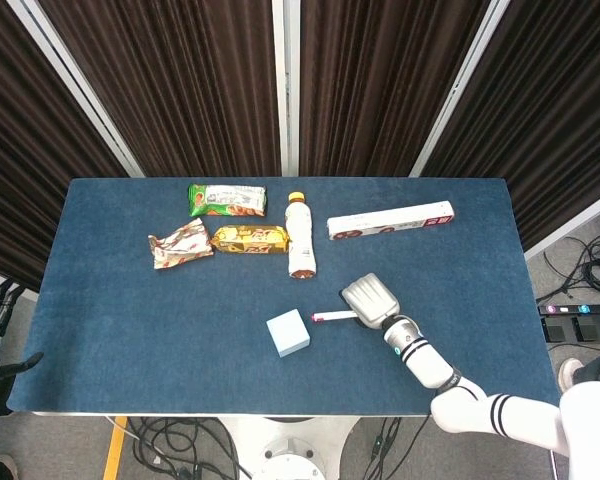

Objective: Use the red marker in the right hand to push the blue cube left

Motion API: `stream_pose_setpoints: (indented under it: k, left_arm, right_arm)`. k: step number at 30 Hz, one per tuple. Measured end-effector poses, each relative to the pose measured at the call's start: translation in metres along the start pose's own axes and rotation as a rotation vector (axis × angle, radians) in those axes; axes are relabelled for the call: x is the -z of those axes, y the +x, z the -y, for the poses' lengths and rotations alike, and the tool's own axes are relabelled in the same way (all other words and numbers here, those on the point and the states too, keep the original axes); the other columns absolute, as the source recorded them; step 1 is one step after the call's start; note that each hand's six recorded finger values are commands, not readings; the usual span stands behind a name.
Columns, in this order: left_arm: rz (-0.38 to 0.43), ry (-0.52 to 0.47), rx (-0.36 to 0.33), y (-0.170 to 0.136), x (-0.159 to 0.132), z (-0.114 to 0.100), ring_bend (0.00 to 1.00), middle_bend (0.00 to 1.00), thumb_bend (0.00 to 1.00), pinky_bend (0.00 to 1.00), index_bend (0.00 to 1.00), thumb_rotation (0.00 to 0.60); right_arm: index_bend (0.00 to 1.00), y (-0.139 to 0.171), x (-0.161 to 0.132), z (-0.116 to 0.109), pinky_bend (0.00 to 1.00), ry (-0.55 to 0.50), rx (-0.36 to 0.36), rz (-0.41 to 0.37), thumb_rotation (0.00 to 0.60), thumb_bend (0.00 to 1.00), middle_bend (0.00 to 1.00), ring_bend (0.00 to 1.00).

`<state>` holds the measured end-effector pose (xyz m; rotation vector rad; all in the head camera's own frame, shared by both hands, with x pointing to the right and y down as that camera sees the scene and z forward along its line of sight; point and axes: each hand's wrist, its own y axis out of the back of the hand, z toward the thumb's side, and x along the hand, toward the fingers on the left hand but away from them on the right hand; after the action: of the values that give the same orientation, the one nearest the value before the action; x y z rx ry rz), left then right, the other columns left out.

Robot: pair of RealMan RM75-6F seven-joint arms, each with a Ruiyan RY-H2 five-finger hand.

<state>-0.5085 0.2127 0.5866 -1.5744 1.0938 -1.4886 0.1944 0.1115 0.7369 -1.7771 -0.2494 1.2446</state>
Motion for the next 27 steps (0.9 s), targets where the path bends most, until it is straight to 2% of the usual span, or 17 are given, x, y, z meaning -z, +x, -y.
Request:
stream_pose_setpoints:
  k: [3,10,17,21,23,27]
  left_arm:
    - [0.002,0.002,-0.001,0.0,-0.001,0.0,0.03,0.07,0.05,0.08,0.08,0.6]
    - [0.002,0.005,0.001,0.001,-0.002,0.001,0.03,0.07,0.05,0.08,0.08,0.6]
    - [-0.003,0.007,0.003,0.002,-0.002,0.002,0.03,0.07,0.05,0.08,0.08,0.6]
    - [-0.004,0.01,0.006,0.003,-0.002,0.003,0.03,0.07,0.05,0.08,0.08,0.6]
    - [-0.004,0.011,0.007,0.003,-0.002,0.004,0.03,0.07,0.05,0.08,0.08,0.6]
    - [-0.005,0.015,0.009,0.004,-0.002,0.005,0.03,0.07,0.05,0.08,0.08,0.6]
  right_arm:
    - [0.6,0.003,0.006,0.0,0.88,0.011,0.0,0.001,0.6,0.24,0.67,0.77]
    - [0.7,0.007,0.008,-0.004,0.88,0.012,0.015,-0.014,0.6,0.24,0.67,0.77]
    - [0.65,0.011,0.007,-0.007,0.88,0.013,0.022,-0.039,0.6,0.24,0.67,0.77]
    - [0.7,0.012,0.008,-0.008,0.88,0.009,0.025,-0.051,0.6,0.24,0.67,0.77]
    - [0.65,0.012,0.008,-0.007,0.88,0.005,0.025,-0.057,0.6,0.24,0.67,0.77]
    - [0.62,0.011,0.006,-0.006,0.88,0.0,0.023,-0.077,0.6,0.24,0.67,0.77]
